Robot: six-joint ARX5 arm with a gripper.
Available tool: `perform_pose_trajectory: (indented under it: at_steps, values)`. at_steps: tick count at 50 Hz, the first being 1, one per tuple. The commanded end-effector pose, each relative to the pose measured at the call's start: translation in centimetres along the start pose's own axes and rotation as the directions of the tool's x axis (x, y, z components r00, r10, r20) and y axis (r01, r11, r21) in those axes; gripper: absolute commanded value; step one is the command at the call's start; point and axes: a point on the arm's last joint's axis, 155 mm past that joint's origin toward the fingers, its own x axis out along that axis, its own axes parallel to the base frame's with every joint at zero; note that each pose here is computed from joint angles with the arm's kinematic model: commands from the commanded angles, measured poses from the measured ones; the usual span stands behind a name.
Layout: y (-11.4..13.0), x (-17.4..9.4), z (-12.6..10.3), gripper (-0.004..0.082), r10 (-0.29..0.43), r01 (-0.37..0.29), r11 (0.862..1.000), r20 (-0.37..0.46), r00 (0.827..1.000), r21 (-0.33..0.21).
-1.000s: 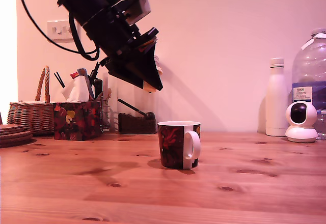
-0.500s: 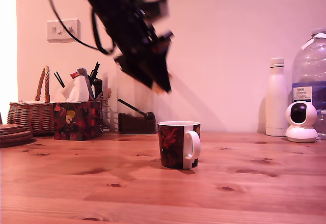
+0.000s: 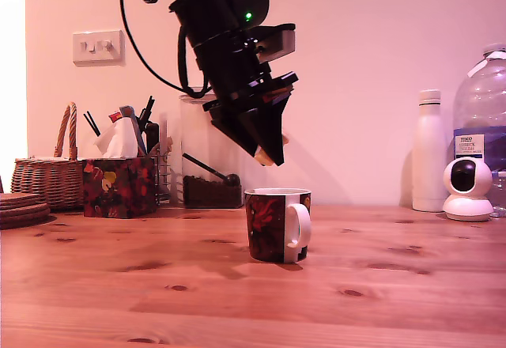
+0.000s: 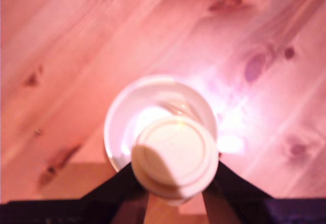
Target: Pick up the coffee capsules from the table one by one and drop them inside the nearest coffee cup
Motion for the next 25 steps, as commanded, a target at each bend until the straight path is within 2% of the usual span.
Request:
perform_pose_trajectory:
  at_steps: [1, 25]
  values:
    - [-0.48, 2.43, -1.39, 0.0177, -0.020, 0.021, 1.000, -0.059, 0.998, 0.009]
    - [-1.42, 3.11, -2.15, 0.0178, -0.036, 0.038, 0.999, -0.100, 0.994, 0.021]
